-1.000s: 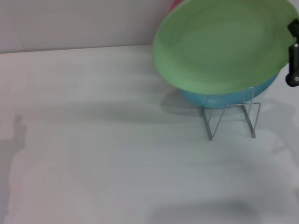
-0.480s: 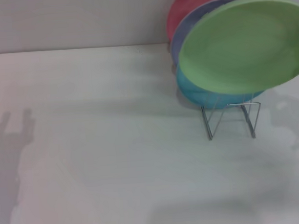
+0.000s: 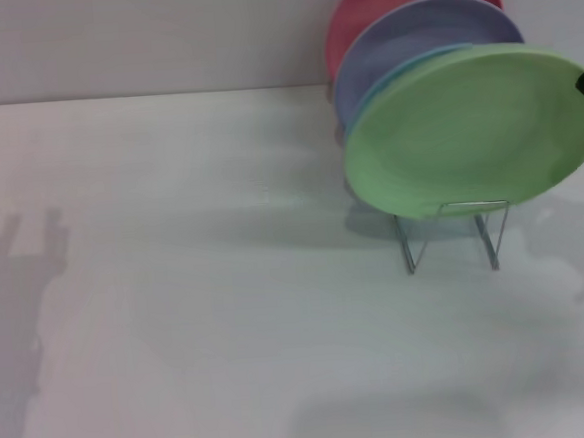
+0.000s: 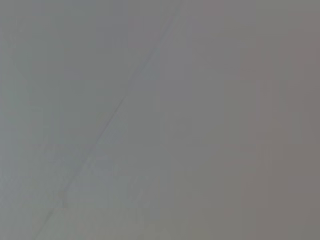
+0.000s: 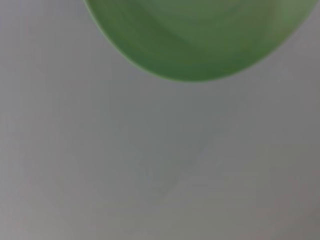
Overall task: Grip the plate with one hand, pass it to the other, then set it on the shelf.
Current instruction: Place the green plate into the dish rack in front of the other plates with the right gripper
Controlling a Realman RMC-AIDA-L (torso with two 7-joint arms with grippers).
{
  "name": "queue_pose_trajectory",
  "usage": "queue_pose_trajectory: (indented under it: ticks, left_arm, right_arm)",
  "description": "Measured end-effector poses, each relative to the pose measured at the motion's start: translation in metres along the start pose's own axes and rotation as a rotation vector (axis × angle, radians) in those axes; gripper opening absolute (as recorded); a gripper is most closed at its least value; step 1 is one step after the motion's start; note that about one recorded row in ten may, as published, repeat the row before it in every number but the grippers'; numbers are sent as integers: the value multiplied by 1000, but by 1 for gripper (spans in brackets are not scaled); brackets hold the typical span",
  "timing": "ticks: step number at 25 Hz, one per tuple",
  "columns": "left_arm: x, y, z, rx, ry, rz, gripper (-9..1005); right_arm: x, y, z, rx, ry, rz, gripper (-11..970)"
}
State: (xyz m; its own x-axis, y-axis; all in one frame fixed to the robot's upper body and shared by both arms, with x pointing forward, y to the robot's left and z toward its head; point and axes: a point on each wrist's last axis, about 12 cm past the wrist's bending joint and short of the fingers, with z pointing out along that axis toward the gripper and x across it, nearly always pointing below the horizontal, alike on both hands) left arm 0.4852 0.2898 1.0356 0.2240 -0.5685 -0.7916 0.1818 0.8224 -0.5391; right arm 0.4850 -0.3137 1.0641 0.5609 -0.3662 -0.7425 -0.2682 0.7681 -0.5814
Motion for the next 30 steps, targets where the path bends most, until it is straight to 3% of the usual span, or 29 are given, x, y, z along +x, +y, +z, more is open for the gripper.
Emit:
queue_pose_trajectory:
  ticks: [13, 30]
  left_arm:
    - [-3, -2, -4, 18, -25, 0, 654]
    - [-5, -4, -5, 34, -43, -11, 680]
  right_arm:
    - [8, 2, -14, -41, 89, -23, 74]
    - [14, 7, -10, -38, 141, -11, 125]
